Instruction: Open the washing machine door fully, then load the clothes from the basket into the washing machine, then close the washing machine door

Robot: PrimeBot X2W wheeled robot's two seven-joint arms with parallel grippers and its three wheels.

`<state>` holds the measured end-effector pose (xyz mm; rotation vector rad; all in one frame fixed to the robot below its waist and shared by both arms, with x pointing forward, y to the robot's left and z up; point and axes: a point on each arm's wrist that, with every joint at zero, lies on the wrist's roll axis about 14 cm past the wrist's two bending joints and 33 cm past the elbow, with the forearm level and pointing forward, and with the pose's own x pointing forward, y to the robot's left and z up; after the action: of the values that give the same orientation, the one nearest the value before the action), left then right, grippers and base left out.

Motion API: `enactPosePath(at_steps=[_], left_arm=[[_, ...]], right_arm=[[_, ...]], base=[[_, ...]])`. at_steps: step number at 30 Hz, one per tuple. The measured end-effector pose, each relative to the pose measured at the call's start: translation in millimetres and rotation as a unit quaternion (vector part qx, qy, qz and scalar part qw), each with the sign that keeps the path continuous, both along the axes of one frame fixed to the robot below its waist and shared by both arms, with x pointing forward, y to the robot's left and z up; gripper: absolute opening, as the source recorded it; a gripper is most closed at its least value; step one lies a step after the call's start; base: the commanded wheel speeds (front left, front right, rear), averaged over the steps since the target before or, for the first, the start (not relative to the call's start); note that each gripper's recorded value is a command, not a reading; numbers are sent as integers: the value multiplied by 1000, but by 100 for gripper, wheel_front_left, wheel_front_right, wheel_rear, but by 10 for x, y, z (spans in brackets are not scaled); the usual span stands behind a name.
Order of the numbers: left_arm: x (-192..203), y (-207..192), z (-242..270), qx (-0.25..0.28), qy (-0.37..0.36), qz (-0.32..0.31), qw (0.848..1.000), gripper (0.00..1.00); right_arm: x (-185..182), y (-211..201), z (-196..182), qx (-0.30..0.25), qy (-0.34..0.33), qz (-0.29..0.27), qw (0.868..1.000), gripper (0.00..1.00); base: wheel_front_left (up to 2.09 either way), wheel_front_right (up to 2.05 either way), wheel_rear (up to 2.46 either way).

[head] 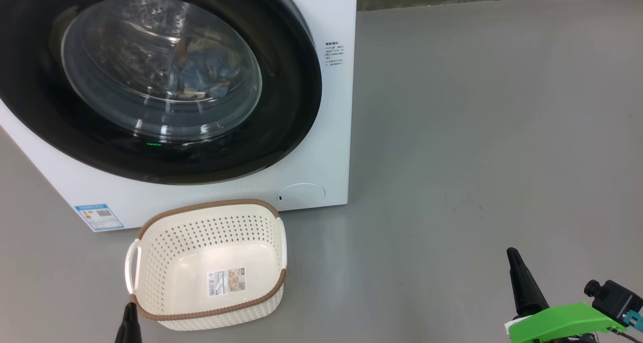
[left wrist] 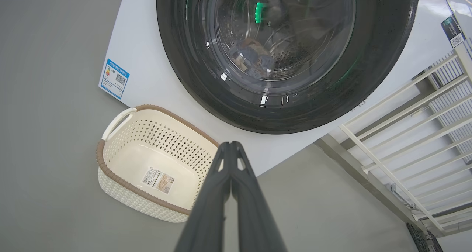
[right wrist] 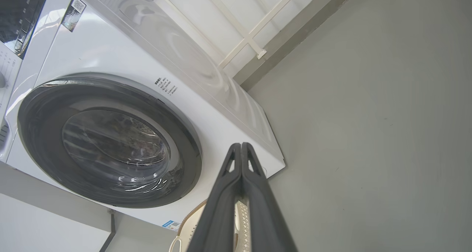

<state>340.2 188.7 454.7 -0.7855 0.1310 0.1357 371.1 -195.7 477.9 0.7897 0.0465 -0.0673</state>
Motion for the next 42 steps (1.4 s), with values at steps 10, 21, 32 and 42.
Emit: enactPosePath(at_steps=[10,21,32,42], left_arm=[[41,-5,2,-55,0,4,998,0],[97,-9,23,-114,-3,6,993,0],[146,-20,42,-174,-6,8,985,0],[197,-21,82,-226,-14,10,974,0]], right_arm=[[-1,-31,-19,54,5,-7,999,0],[5,-45,-28,111,8,-11,994,0],[2,-67,-41,166,11,-17,986,0],[0,-87,-46,221,10,-21,975,0]], base=[[0,0,0],[0,0,0],[0,0,0],[0,0,0]])
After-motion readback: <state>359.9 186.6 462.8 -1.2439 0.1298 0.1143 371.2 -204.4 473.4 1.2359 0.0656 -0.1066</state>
